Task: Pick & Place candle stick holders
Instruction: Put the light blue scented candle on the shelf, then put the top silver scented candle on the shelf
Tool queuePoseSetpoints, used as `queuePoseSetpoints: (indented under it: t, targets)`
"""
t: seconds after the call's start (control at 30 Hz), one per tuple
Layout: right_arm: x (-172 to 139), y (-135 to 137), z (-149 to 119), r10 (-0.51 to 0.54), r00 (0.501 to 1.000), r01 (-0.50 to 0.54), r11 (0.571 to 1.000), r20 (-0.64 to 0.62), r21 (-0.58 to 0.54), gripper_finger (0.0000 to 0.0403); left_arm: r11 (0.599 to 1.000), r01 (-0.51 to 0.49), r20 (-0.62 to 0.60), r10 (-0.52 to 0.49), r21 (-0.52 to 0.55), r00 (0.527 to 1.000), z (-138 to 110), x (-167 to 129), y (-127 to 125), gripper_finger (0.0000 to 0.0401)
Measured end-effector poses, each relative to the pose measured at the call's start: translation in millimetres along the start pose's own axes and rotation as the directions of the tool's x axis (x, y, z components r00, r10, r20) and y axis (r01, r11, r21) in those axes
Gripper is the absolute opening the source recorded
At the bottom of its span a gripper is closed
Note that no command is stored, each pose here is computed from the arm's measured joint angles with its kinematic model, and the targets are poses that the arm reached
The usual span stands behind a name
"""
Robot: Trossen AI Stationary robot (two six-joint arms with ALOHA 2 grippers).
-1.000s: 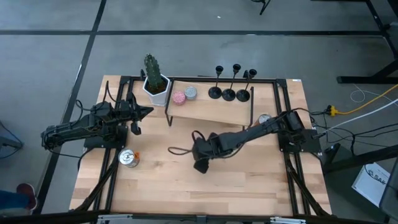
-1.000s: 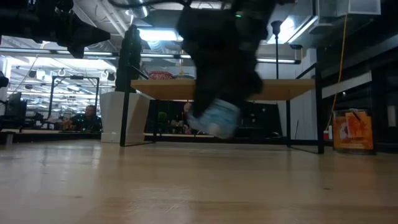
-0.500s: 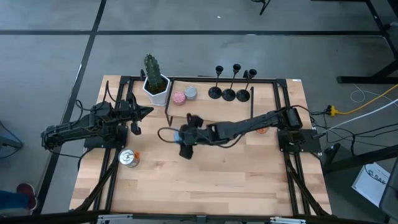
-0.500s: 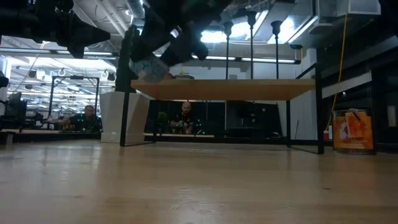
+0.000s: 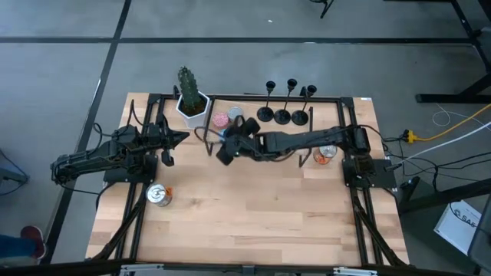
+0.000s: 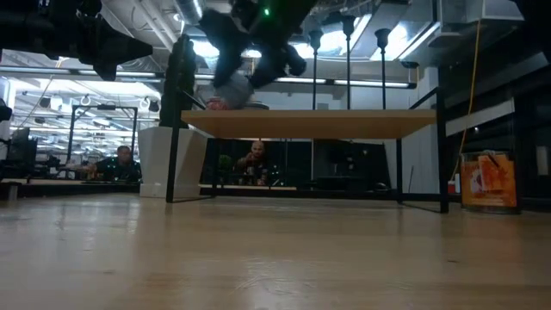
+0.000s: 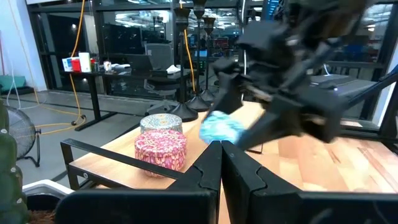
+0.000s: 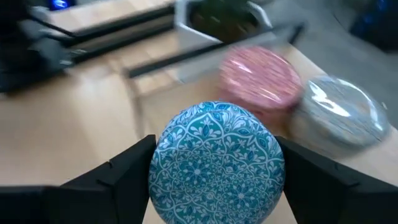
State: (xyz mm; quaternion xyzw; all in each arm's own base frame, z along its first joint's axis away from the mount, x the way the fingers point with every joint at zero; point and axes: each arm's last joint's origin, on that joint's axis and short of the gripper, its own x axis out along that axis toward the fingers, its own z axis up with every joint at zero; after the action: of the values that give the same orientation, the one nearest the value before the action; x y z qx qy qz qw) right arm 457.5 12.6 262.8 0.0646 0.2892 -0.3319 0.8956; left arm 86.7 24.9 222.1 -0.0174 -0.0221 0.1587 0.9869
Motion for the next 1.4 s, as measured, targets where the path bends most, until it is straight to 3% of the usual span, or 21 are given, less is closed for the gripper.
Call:
queuePoseSetpoints:
  t: [0.27, 0.73, 1.07, 1.4]
  targets:
    - [12.5, -22.9, 2.0, -0.063, 0.996, 0.069, 0.994, -0.069, 0.082, 0.0295, 1.0, 0.0, 0.0, 0.0, 0.0, 1.0, 0.0, 0.0, 0.0, 0.0006]
    - [14.9, -22.5, -1.3, -0.037, 0.994, 0.04, 0.999, -0.099, 0.034, 0.0333, 1.0, 0.0, 0.0, 0.0, 0.0, 1.0, -0.1, 0.0, 0.0, 0.0006]
    - [17.1, -25.6, 1.3, -0.047, 0.995, 0.051, 0.998, -0.087, 0.041, 0.0336, 1.0, -0.001, 0.0, 0.001, 0.0, 1.0, 0.0, 0.0, 0.0, 0.0006]
    - [-0.6, -27.8, 30.3, -0.037, 0.998, 0.038, 0.999, -0.06, 0.028, 0.0337, 1.0, -0.001, 0.0, 0.001, 0.0, 1.0, 0.0, 0.0, 0.0, 0.0006]
